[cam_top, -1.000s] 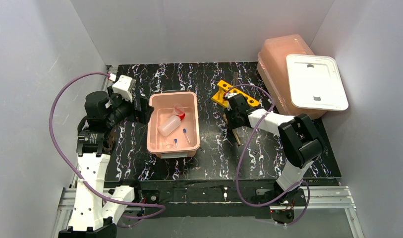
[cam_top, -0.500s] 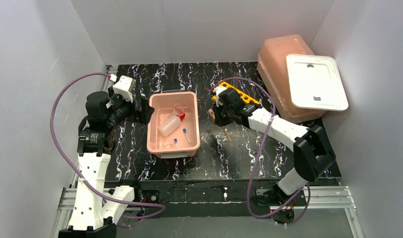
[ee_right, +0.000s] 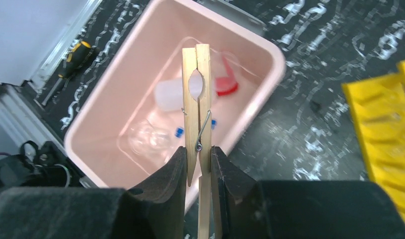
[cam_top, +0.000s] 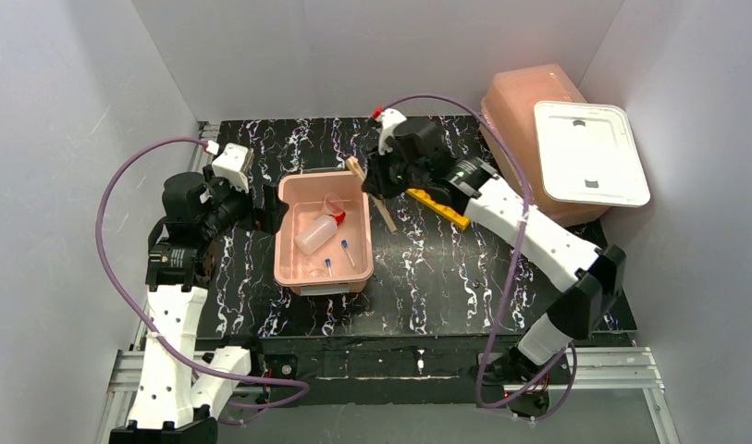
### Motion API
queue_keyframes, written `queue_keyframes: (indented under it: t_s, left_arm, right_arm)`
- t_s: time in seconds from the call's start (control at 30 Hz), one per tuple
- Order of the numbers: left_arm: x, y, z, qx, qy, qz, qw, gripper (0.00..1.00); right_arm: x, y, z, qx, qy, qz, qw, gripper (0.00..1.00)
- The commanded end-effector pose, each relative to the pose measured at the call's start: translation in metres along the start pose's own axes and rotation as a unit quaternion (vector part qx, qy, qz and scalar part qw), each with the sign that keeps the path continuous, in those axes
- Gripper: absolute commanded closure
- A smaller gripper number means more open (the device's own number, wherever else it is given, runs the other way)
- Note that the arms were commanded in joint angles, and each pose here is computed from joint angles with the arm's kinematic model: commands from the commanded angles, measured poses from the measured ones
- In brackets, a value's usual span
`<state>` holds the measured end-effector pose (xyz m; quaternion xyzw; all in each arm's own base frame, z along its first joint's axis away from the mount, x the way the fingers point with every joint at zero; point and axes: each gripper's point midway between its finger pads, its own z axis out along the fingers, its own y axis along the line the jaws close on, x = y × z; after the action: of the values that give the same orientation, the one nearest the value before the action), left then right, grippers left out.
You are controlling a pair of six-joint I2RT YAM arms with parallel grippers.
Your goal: Organize the chemistry lab equipment
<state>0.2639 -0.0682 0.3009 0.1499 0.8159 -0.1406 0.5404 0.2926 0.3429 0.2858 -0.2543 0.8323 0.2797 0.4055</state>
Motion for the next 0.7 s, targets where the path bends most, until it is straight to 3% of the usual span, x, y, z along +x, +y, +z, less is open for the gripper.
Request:
queue_keyframes:
  t_s: [0.0,0.27,0.57,0.67]
  left_arm:
    - [0.007,0.004,-0.003,-0.018,0.006,-0.014,1.0,0.02]
    - [0.015,0.014,-0.004,-0.049,0.03,-0.029,0.998,0.02]
    - [0.015,0.019,-0.01,-0.07,0.023,-0.029,0.997,0.02]
    - [0.017,0.019,-0.012,-0.071,0.027,-0.028,0.997,0.02]
  right_arm:
    - [0.009,0.037,0.031,-0.034,0.045,0.005,0.998,0.99]
    - [0.034,0.048,0.084,-0.036,0.088,0.005,0.995,0.99]
    - [0.059,0.037,0.108,-0.018,0.118,0.001,0.993,0.99]
    - [0.053,0.034,0.106,-0.009,0.114,-0.008,0.993,0.89]
